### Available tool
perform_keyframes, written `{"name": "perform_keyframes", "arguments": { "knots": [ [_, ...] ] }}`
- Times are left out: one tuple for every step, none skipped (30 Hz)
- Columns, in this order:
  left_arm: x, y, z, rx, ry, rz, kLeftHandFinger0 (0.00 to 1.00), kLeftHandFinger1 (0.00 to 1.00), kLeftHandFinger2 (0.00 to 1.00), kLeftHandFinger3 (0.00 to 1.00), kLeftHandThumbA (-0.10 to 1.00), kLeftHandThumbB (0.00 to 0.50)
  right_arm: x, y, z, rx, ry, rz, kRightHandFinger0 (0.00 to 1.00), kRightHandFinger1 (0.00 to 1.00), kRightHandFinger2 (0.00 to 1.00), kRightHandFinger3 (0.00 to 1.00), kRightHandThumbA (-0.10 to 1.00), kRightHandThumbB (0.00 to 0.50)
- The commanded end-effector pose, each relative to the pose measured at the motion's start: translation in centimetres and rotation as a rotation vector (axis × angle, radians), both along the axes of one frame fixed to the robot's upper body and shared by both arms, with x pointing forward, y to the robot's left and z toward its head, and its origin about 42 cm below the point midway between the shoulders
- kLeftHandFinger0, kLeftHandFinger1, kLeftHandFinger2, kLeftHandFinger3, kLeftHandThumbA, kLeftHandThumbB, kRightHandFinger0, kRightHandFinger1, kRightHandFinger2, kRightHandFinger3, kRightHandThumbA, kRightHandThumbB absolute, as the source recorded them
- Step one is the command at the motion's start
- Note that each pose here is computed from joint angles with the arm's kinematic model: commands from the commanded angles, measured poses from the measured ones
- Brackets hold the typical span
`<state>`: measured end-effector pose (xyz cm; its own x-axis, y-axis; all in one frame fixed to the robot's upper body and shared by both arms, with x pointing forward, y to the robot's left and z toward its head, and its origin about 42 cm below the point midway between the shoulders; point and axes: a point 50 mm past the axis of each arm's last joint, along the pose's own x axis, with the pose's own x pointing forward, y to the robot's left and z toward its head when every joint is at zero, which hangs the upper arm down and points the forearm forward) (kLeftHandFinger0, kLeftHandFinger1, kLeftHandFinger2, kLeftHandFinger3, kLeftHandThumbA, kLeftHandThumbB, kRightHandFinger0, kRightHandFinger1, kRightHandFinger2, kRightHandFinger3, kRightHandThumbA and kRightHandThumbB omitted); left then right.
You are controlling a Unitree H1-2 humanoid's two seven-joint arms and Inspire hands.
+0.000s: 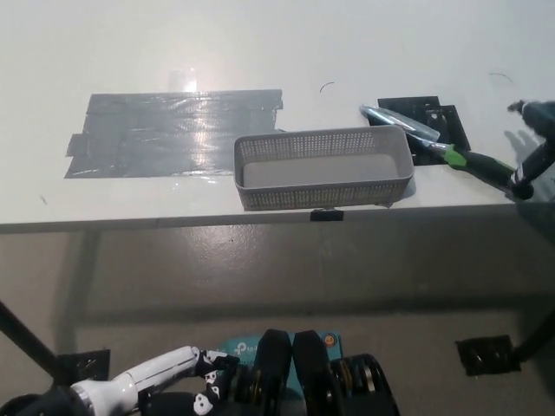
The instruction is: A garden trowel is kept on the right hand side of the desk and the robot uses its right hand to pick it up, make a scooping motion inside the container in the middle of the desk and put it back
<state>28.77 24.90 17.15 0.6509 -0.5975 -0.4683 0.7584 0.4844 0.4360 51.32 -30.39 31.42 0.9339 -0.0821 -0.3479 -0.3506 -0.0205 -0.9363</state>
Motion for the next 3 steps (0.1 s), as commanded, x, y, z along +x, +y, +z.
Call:
{"name": "perform_keyframes", "arguments": {
  "knots": [
    [0.12, 0.64, 1.19, -0.001, -0.048, 0.022, 1.00, 1.00, 1.00, 1.00, 1.00, 0.409, -1.15, -0.70, 7.91, 0.014, -0.104, 0.036, 1.00, 1.00, 1.00, 1.00, 1.00, 0.500],
    [0.06, 0.60, 1.18, -0.007, -0.046, 0.024, 1.00, 1.00, 1.00, 1.00, 1.00, 0.421, -1.77, -0.55, 8.49, 0.022, -0.112, 0.058, 1.00, 1.00, 1.00, 1.00, 0.98, 0.500],
    [0.06, 0.60, 1.18, -0.007, -0.046, 0.024, 1.00, 1.00, 1.00, 1.00, 1.00, 0.421, -1.77, -0.55, 8.49, 0.022, -0.112, 0.058, 1.00, 1.00, 1.00, 1.00, 0.98, 0.500]
  ]
}}
